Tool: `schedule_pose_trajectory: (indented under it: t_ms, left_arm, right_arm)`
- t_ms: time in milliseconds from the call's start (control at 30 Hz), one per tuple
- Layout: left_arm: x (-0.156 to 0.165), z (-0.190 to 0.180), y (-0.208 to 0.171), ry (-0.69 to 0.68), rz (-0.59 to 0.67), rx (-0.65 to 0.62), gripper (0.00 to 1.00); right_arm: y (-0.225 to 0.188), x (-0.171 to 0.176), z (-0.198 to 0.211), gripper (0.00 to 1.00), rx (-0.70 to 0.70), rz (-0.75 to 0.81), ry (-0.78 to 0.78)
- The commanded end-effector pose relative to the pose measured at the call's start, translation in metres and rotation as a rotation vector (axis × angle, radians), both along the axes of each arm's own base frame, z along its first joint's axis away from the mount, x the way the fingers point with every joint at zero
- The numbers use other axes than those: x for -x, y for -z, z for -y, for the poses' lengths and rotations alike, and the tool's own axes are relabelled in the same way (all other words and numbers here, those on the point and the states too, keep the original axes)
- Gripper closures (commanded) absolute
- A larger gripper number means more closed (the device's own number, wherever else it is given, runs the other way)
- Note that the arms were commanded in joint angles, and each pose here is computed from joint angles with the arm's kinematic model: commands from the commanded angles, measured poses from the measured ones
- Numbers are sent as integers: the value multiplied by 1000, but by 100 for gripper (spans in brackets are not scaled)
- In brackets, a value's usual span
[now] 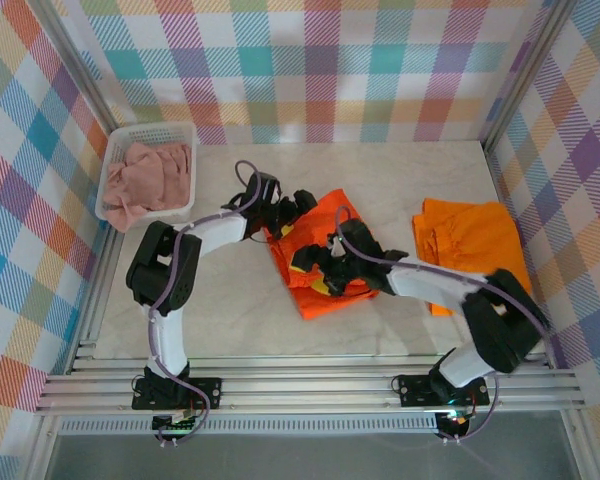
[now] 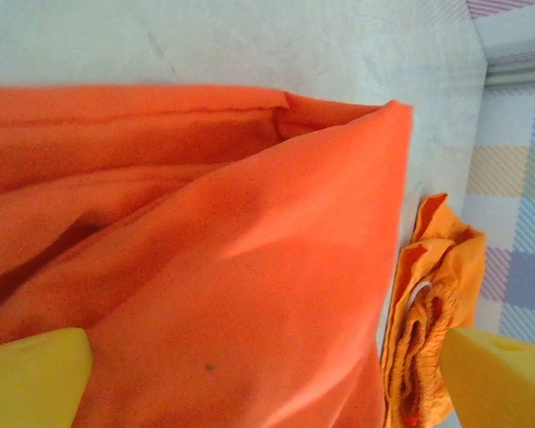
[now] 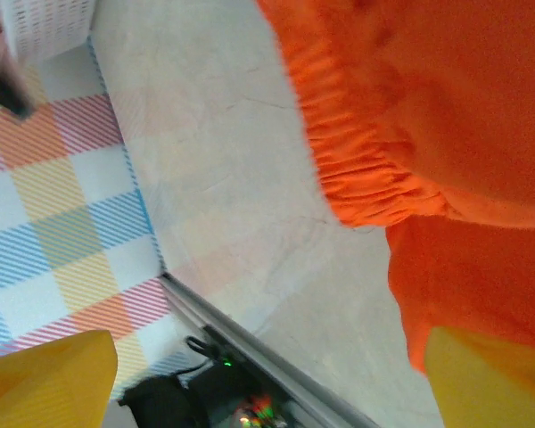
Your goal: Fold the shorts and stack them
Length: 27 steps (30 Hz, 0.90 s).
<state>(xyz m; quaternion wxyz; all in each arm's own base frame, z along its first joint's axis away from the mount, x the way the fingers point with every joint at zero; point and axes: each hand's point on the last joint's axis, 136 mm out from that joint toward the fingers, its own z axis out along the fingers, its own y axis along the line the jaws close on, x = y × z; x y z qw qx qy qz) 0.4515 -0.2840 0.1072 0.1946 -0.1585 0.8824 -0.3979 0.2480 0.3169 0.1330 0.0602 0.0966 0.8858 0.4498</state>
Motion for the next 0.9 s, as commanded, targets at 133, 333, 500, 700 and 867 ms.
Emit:
schedule_pose_trajectory:
  t_ms: [133,333,500,700,867]
  left_arm:
    - [-5,18,-95,222,188,-176,0]
    - [-10,69,-79,326,159,-152,1]
    - [-17,103,-56,336,101,-71,1]
    - [-23,119,-27,337,59,-72,0]
    - [-31,116,1,314,35,-113,0]
  right_arm:
    - [-24,-6,126,11,395,115,-5]
    - [5,-18,144,17,427,58,-53]
    - [-7,-25,108,22,196,95,-103]
    - [-2,-36,94,19,131,121,-128]
    - [34,-45,93,12,145,47,-106]
